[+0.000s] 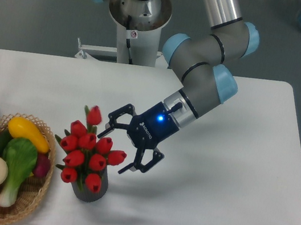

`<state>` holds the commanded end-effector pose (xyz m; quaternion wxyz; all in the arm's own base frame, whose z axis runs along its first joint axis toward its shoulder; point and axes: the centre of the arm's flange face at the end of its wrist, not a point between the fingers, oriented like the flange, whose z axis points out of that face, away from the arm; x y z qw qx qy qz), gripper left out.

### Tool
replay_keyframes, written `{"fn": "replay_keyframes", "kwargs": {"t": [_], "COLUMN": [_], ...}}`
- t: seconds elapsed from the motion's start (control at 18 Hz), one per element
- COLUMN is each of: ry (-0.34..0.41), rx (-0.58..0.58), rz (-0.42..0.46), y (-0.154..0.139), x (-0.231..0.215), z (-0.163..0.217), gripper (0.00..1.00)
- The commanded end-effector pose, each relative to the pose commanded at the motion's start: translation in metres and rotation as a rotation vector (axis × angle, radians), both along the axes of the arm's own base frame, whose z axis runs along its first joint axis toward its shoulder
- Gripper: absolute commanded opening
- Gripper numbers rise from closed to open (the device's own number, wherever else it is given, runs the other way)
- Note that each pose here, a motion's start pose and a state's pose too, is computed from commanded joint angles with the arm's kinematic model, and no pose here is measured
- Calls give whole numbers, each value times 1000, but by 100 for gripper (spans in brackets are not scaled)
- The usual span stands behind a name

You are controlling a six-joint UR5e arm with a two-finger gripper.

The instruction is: Insert the flowers into the vase

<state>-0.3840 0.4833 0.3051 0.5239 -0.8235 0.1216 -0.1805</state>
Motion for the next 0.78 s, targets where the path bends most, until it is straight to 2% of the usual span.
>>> {"fn": "replay_keyframes", "kwargs": {"t": [0.39, 0.44, 0.67, 0.78], "ry": [48, 87, 278, 345], "rx": [20, -3, -241, -342], "rz": [84, 113, 195, 220], "y": [-39, -51, -82, -90], "x": [-30, -37, -48, -51], "z": [31, 41, 54, 55], "gripper": [100, 100, 100, 100]}}
